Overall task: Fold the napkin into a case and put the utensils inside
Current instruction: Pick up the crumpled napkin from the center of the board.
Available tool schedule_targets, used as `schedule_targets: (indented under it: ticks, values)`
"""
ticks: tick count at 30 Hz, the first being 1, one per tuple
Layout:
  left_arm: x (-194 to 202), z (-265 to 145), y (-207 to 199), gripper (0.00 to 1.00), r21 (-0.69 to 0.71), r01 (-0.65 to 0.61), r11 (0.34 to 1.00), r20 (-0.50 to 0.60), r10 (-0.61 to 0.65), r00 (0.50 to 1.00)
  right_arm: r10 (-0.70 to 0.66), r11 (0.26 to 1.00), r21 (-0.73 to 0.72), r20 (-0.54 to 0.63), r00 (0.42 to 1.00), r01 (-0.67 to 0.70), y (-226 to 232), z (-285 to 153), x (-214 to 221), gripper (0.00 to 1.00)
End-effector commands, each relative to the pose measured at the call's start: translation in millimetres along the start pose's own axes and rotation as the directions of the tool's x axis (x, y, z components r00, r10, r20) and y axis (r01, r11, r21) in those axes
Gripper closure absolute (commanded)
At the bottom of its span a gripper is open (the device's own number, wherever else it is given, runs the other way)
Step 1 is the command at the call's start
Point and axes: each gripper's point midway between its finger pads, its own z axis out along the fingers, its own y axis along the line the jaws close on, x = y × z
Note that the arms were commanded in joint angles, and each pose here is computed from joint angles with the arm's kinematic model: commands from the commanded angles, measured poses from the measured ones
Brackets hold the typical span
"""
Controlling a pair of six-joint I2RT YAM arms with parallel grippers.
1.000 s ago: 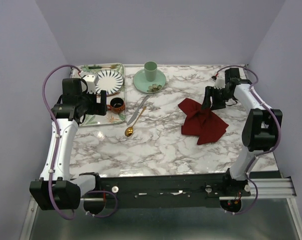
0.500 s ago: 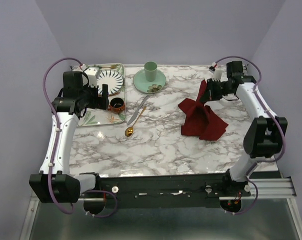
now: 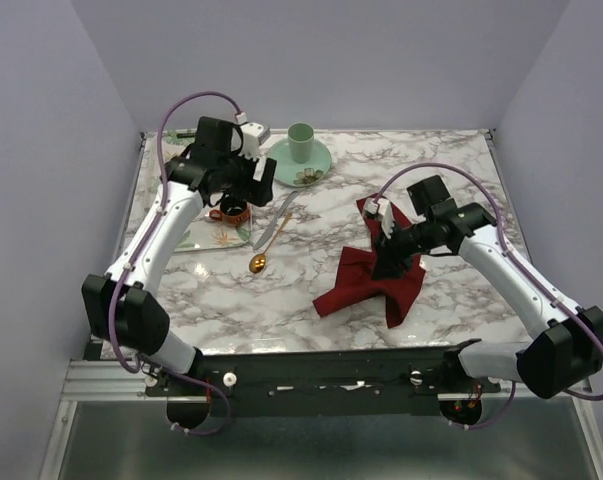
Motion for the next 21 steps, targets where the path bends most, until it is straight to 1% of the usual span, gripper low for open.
schedule_targets:
  ticks: [1, 2, 4, 5, 6, 7, 8, 9, 10, 11, 12, 13, 14, 15, 16, 17, 18, 19, 20, 21]
  values:
    - [-9, 29, -31, 0.03, 0.119, -0.063, 0.991, -0.021, 0.066, 0.998, -0.001, 0.995, 0.1, -0.068, 0.998, 0.008, -16, -15, 21, 0.27]
    - [-8, 37, -42, 0.05, 0.148, -0.083, 0.985, -0.03, 0.088, 0.996, 0.002, 0.989, 0.146, -0.041, 0.999, 0.004, -26, -16, 15, 0.26]
    - [-16, 48, -50, 0.09, 0.175, -0.092, 0.98, -0.022, 0.097, 0.995, 0.086, 0.961, 0.264, -0.023, 0.996, -0.077, -46, -24, 17, 0.25]
    - [-10, 66, -58, 0.1, 0.204, -0.088, 0.975, -0.057, 0.102, 0.993, 0.112, 0.947, 0.302, -0.008, 0.994, -0.105, -56, -25, 18, 0.25]
    - [-23, 70, -64, 0.14, 0.214, -0.094, 0.972, -0.036, 0.104, 0.994, 0.164, 0.931, 0.331, 0.004, 0.987, -0.156, -62, -26, 22, 0.26]
    - [-18, 89, -68, 0.16, 0.226, -0.082, 0.971, -0.072, 0.1, 0.992, 0.222, 0.903, 0.377, 0.008, 0.975, -0.209, -77, -31, 30, 0.27]
    - [-19, 98, -73, 0.18, 0.232, -0.083, 0.969, -0.078, 0.104, 0.992, 0.253, 0.885, 0.399, 0.026, 0.967, -0.242, -87, -34, 32, 0.27]
    - [-32, 102, -87, 0.2, 0.247, -0.095, 0.964, -0.059, 0.113, 0.992, 0.295, 0.863, 0.416, 0.047, 0.954, -0.287, -95, -37, 34, 0.27]
    - [-24, 123, -90, 0.21, 0.253, -0.088, 0.963, -0.096, 0.116, 0.989, 0.357, 0.83, 0.435, 0.066, 0.932, -0.349, -111, -43, 43, 0.27]
    - [-25, 131, -96, 0.23, 0.258, -0.09, 0.962, -0.102, 0.12, 0.988, 0.389, 0.813, 0.436, 0.086, 0.917, -0.385, -119, -47, 46, 0.27]
    - [-36, 136, -109, 0.26, 0.271, -0.111, 0.956, -0.076, 0.137, 0.988, 0.41, 0.8, 0.433, 0.11, 0.905, -0.415, -128, -53, 42, 0.27]
    - [-37, 144, -113, 0.27, 0.273, -0.102, 0.957, -0.082, 0.129, 0.988, 0.443, 0.784, 0.423, 0.135, 0.887, -0.455, -136, -60, 46, 0.28]
    - [-29, 163, -117, 0.28, 0.287, -0.095, 0.953, -0.109, 0.131, 0.985, 0.48, 0.771, 0.412, 0.122, 0.869, -0.485, -144, -57, 52, 0.28]
    - [-41, 168, -122, 0.28, 0.295, -0.111, 0.949, -0.071, 0.138, 0.988, 0.48, 0.77, 0.412, 0.127, 0.868, -0.487, -148, -59, 49, 0.28]
    - [-43, 176, -128, 0.28, 0.302, -0.089, 0.949, -0.072, 0.116, 0.991, 0.494, 0.757, 0.416, 0.141, 0.858, -0.504, -154, -63, 51, 0.28]
    - [-35, 192, -130, 0.28, 0.305, -0.068, 0.95, -0.093, 0.101, 0.991, 0.507, 0.751, 0.415, 0.135, 0.851, -0.513, -158, -61, 55, 0.28]
    - [-48, 198, -132, 0.28, 0.303, -0.073, 0.95, -0.051, 0.093, 0.994, 0.514, 0.746, 0.415, 0.137, 0.847, -0.52, -160, -62, 55, 0.28]
    - [-50, 205, -138, 0.28, 0.309, -0.076, 0.948, -0.041, 0.093, 0.995, 0.518, 0.74, 0.42, 0.144, 0.843, -0.526, -164, -64, 55, 0.28]
    - [-42, 221, -139, 0.28, 0.309, -0.065, 0.949, -0.059, 0.087, 0.994, 0.523, 0.738, 0.415, 0.147, 0.839, -0.532, -164, -64, 55, 0.28]
    - [-52, 225, -143, 0.28, 0.309, -0.075, 0.948, -0.024, 0.087, 0.996, 0.528, 0.733, 0.414, 0.152, 0.835, -0.539, -166, -64, 54, 0.28]
